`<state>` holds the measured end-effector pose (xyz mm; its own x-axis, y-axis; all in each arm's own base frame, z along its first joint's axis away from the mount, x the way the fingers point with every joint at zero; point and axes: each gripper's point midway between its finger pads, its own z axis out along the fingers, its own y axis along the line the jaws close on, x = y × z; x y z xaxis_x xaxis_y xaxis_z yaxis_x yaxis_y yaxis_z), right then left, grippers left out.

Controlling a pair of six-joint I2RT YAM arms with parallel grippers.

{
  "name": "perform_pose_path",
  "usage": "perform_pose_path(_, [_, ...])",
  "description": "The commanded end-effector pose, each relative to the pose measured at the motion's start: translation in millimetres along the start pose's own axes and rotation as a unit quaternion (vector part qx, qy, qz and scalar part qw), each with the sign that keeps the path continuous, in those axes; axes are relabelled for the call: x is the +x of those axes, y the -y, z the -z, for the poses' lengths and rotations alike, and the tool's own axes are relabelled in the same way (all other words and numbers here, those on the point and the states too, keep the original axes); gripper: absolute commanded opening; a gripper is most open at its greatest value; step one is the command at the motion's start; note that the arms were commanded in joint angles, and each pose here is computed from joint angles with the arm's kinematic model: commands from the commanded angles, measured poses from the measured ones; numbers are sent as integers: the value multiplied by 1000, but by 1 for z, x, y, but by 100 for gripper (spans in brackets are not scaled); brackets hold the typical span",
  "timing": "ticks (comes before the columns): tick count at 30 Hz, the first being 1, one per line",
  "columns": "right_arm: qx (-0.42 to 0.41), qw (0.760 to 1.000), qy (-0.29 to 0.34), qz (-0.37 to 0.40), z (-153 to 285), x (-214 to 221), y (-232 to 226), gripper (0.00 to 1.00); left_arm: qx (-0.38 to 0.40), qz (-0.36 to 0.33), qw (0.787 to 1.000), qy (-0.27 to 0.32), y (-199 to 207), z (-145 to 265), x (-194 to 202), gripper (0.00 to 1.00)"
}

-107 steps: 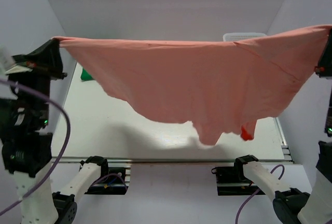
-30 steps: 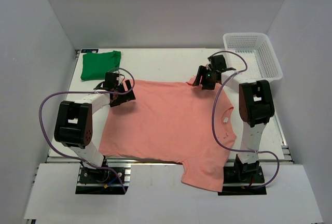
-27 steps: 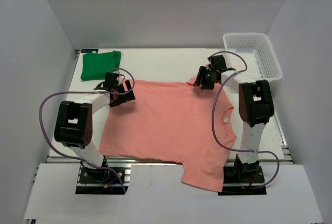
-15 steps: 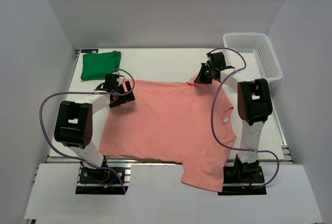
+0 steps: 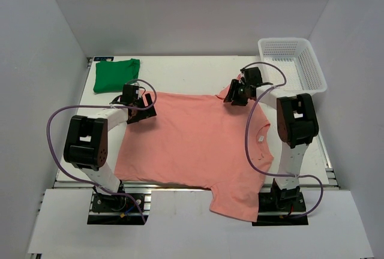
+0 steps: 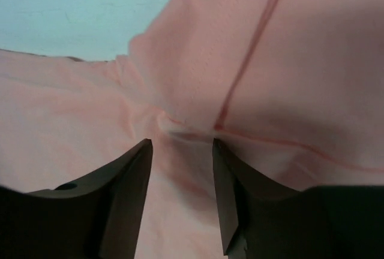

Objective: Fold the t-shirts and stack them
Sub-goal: Flatten out the tshirt

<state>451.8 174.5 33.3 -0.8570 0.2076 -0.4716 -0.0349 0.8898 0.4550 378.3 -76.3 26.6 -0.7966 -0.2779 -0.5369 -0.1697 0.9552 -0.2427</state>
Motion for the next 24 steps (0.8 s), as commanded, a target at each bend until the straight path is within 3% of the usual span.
perform_pose_path(1, [-9, 999, 47, 19, 24, -21, -9, 54, -9, -4, 1000, -29, -5, -8, 15, 100])
perform_pose_path(5, [-2, 999, 45, 14, 24, -18, -3, 57, -8, -9, 1000, -25, -5, -9, 13, 100])
perform_pose_path(20, [-34, 999, 39, -8, -5, -23, -7, 54, -18, -9, 999, -25, -10, -7, 15, 100])
perform_pose_path(23, [-46, 998, 47, -9, -8, -27, -13, 42, -18, -9, 999, -25, -10, -7, 15, 100])
perform_pose_path(24, [-56, 997, 61, -10, -8, -34, -18, 29, -18, -9, 999, -25, -10, -7, 15, 100])
